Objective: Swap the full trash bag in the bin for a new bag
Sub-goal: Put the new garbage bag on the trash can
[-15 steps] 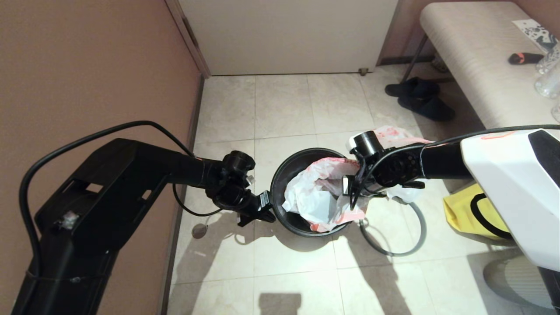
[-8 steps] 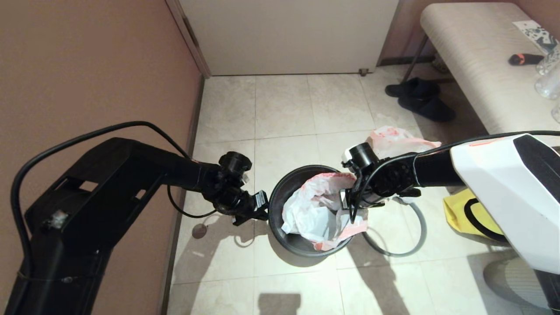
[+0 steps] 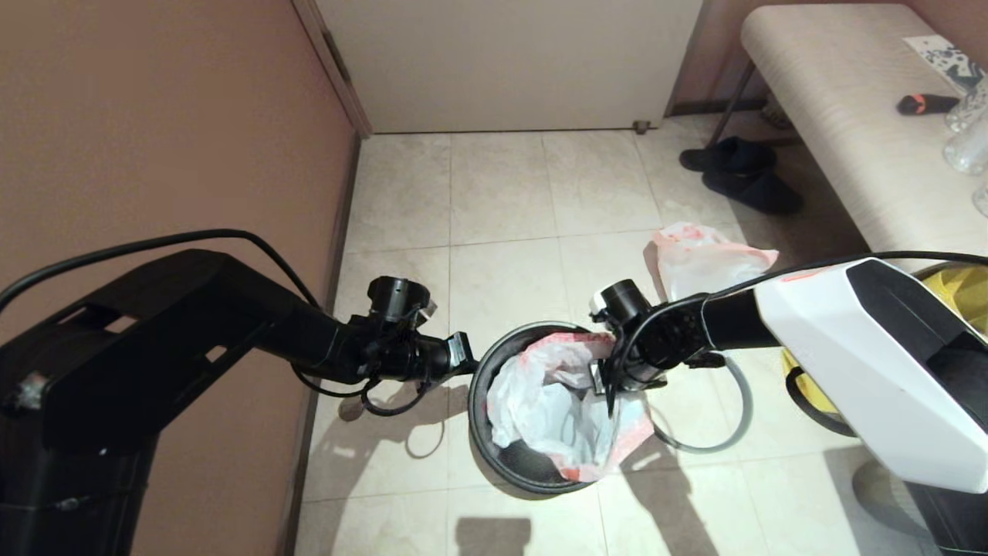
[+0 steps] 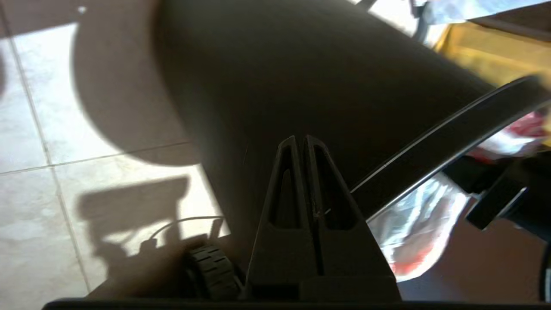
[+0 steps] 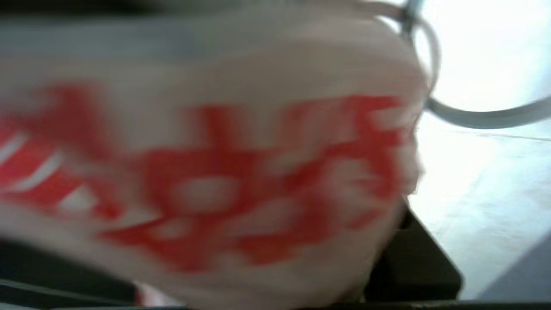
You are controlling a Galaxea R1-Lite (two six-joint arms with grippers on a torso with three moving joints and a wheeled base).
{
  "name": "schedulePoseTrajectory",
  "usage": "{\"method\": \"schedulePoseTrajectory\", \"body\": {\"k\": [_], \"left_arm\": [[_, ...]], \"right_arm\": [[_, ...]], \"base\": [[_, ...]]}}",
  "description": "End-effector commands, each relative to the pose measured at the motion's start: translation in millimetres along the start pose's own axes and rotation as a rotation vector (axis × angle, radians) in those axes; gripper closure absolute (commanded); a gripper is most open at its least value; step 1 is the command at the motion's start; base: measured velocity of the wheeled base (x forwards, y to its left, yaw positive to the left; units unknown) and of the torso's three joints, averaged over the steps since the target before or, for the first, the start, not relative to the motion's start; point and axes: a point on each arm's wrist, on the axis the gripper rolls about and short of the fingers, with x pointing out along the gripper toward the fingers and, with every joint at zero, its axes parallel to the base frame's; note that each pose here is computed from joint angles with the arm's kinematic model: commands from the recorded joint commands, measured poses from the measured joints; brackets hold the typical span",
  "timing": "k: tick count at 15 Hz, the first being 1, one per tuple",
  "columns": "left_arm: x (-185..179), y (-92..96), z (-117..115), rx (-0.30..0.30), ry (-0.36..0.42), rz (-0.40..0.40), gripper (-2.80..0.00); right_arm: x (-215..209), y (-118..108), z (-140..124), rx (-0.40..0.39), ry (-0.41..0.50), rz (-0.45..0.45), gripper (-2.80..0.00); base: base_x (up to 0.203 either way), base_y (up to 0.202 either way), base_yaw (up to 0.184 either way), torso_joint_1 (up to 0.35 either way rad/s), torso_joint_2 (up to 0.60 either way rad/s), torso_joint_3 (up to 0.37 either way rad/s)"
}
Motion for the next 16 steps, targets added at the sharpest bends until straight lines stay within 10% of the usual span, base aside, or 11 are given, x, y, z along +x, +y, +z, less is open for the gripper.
{"method": "schedulePoseTrajectory", "body": {"k": [1, 12, 13, 16], "left_arm": [[-7, 1.5, 5, -0.008, -0.015, -0.006, 0.0], [-5, -0.5, 6, 0.0, -0.022, -0.009, 0.0], [-7, -0.1, 8, -0.001, -0.03, -0.008, 0.0], [-12, 4.6, 14, -0.006, -0.068, 0.02, 0.0]], "right_arm": [[-14, -1, 4, 0.072, 0.005, 0.065, -2.8], [-142, 8, 8, 0.096, 0.05, 0.246, -2.8], [-135, 9, 6, 0.079, 0.058, 0.231, 0.0], [-124, 15, 5, 0.06, 0.067, 0.21, 0.0]], "base": [[0.0, 0.0, 0.0, 0.0, 0.0, 0.0], [0.0, 0.0, 0.0, 0.0, 0.0, 0.0], [0.0, 0.0, 0.0, 0.0, 0.0, 0.0], [0.0, 0.0, 0.0, 0.0, 0.0, 0.0]]}}
